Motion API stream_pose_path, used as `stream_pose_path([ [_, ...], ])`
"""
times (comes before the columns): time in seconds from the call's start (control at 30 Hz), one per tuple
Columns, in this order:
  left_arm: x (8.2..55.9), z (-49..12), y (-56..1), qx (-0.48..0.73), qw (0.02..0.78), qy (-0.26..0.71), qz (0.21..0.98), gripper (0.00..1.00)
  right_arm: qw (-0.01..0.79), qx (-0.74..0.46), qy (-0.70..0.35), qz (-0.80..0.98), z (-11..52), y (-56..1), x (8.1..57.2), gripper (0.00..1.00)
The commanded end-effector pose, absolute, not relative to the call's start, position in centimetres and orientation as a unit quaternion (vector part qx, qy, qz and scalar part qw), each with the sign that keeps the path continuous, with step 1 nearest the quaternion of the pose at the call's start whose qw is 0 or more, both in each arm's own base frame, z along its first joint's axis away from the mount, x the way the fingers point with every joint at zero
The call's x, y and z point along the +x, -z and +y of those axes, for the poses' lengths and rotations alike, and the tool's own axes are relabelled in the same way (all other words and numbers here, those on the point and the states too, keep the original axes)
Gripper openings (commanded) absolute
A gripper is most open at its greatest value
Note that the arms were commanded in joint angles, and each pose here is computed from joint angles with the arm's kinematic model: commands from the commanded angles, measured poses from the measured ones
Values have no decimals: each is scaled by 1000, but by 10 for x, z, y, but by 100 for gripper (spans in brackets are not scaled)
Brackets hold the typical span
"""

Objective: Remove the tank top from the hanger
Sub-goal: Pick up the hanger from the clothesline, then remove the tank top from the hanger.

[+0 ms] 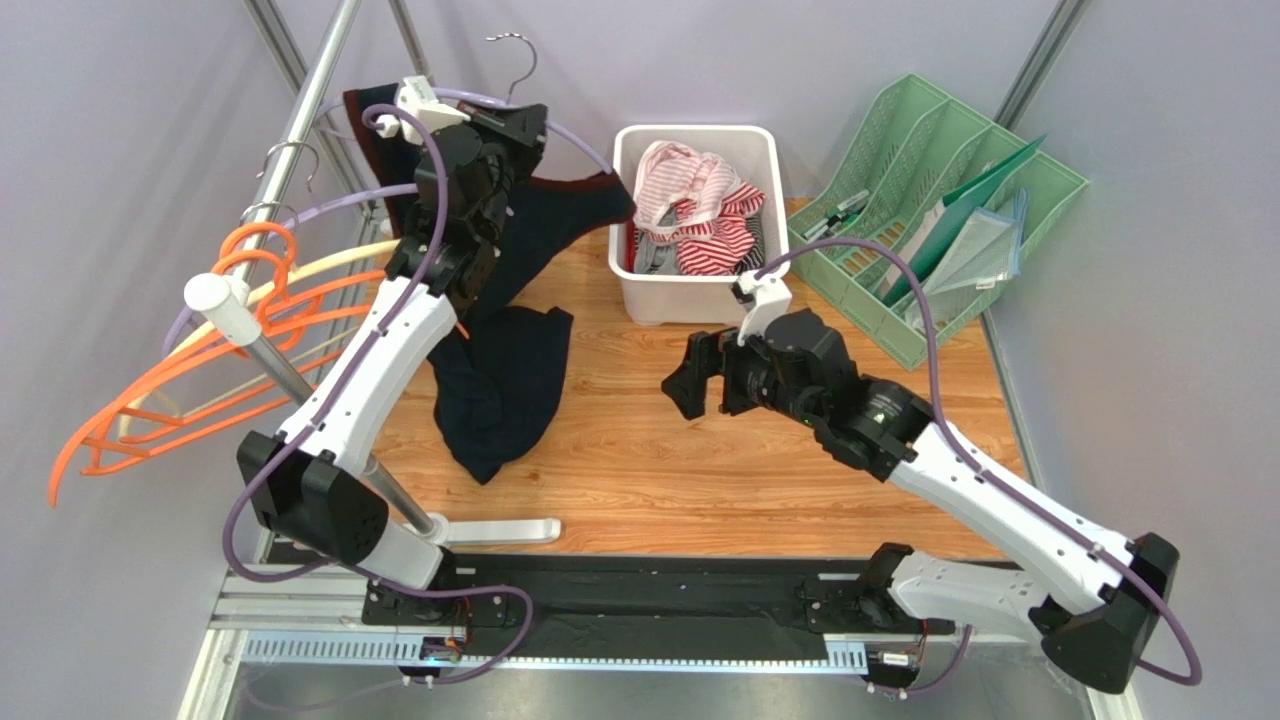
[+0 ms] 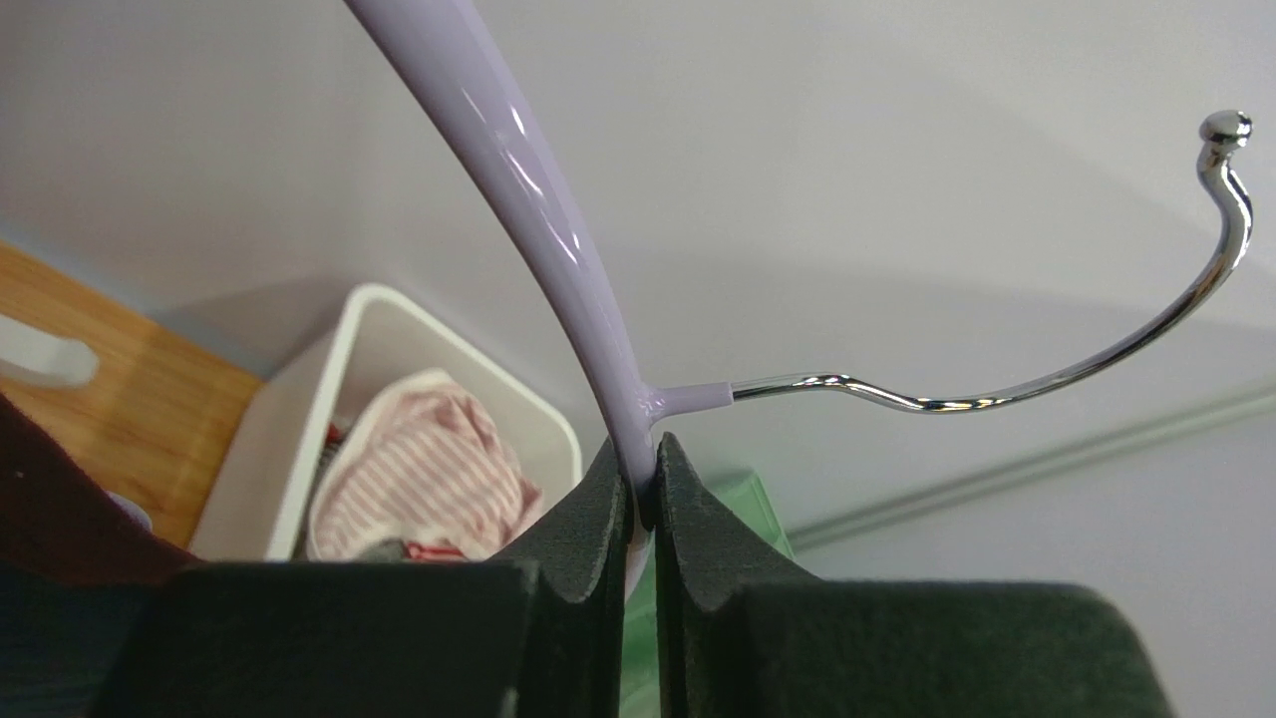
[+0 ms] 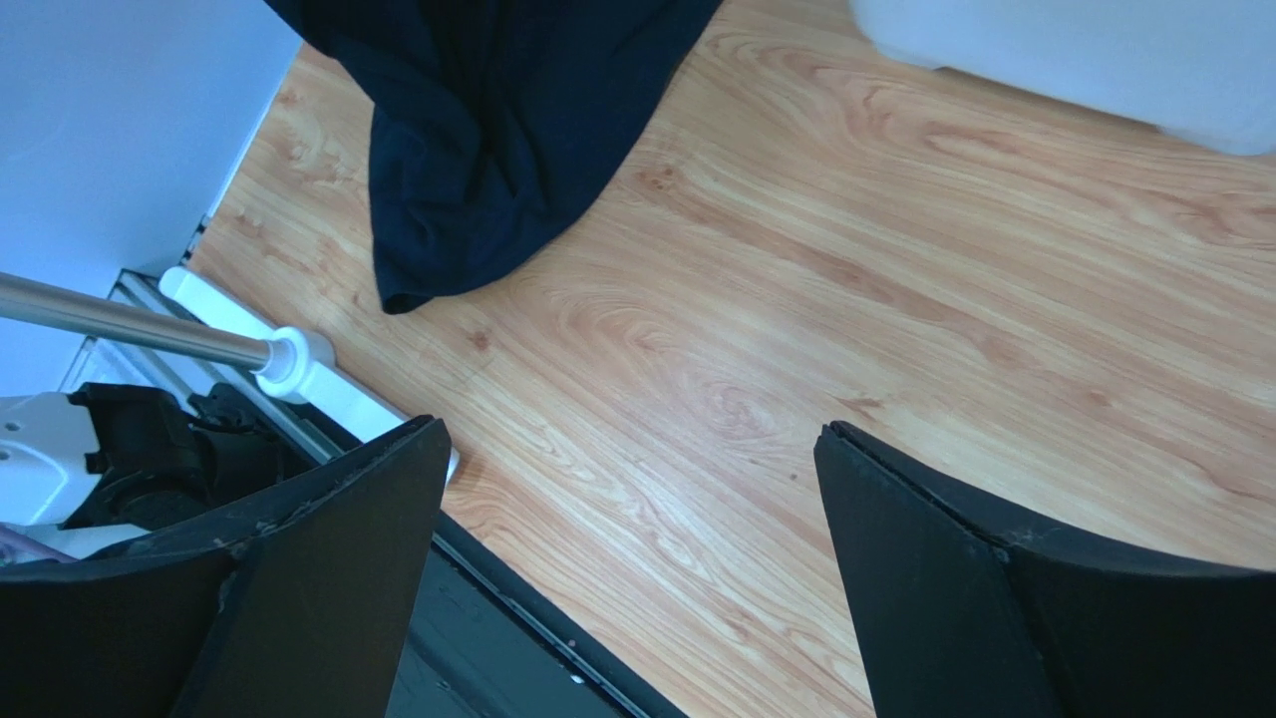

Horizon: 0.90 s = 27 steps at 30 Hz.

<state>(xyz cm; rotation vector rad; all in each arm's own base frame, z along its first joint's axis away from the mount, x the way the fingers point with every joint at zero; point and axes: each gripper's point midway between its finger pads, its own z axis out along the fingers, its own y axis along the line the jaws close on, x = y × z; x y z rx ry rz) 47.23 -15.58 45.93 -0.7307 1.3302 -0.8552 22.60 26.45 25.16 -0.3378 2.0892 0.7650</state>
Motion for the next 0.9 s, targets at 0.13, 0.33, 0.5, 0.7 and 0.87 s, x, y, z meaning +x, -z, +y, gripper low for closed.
stream_pose_path([
  [0.13, 390, -226, -487, -219, 564, 495, 624, 0, 490, -141, -236, 827, 211, -276, 219, 100],
  [0.33, 354, -264, -482, -177, 511, 539, 645, 0, 521, -176, -263, 793, 205, -304, 203, 98],
  [0.5, 329, -289, -478, -169, 468, 573, 651, 0, 530, -219, -291, 766, 214, -318, 194, 91],
  [0.7, 301, -320, -477, -136, 418, 610, 659, 0, 562, -217, -327, 728, 211, -328, 182, 91],
  [0.87, 286, -325, -489, -146, 393, 643, 641, 0, 593, -191, -348, 701, 202, -312, 177, 98],
])
